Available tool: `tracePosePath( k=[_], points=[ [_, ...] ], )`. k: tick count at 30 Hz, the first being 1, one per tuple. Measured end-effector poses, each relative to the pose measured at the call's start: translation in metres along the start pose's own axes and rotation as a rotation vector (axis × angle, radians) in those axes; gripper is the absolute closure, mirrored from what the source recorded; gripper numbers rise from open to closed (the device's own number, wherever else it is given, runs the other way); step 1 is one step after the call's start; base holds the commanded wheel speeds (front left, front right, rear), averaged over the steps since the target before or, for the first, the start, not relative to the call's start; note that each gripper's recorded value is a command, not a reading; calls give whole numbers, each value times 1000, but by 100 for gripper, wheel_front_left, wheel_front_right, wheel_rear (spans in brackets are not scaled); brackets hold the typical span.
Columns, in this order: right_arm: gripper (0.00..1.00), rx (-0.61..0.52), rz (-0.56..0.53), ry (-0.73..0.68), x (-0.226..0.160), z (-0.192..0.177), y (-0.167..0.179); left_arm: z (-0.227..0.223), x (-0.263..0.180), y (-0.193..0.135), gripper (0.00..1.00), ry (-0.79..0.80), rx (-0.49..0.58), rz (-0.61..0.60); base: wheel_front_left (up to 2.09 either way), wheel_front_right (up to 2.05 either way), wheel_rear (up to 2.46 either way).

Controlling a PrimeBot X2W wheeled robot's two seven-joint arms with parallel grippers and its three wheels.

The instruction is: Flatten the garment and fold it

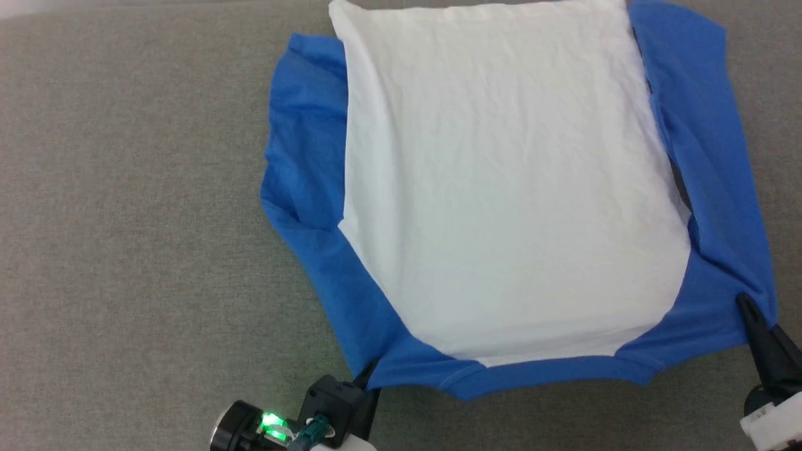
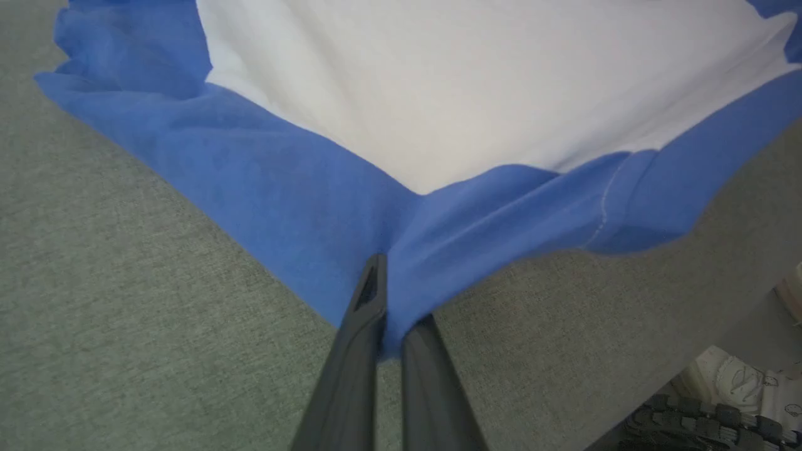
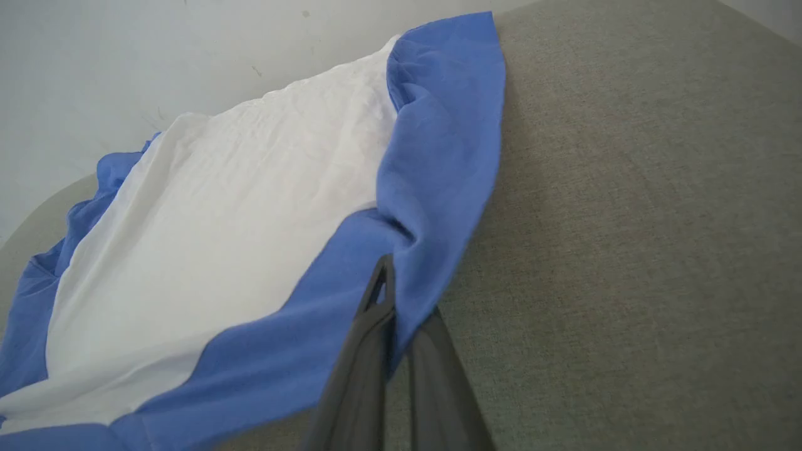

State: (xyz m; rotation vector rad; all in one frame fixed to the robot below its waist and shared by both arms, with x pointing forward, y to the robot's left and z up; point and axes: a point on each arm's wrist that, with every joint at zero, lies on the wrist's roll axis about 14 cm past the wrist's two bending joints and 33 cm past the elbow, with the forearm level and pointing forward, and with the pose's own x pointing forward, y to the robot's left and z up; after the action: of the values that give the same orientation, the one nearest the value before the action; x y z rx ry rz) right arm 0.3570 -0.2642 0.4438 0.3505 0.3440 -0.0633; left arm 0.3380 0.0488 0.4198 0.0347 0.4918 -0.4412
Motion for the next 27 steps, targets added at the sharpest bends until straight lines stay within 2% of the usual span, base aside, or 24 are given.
tracePosePath(
  k=[7,14,21,27],
  points=[
    [100,23,-31,46,-21,-17,-3,-17,-14,-5,100,38,-33,-4,0,0,0],
    [100,16,-51,78,-25,-30,-7,-25,-14,-7,100,30,-35,-8,0,0,0],
    [100,21,-52,120,-23,-46,-6,-36,-8,-9,100,54,-1,-42,0,0,0],
    [100,-6,-64,228,-17,-75,-8,-50,1,-12,100,115,45,-98,0,0,0]
  ],
)
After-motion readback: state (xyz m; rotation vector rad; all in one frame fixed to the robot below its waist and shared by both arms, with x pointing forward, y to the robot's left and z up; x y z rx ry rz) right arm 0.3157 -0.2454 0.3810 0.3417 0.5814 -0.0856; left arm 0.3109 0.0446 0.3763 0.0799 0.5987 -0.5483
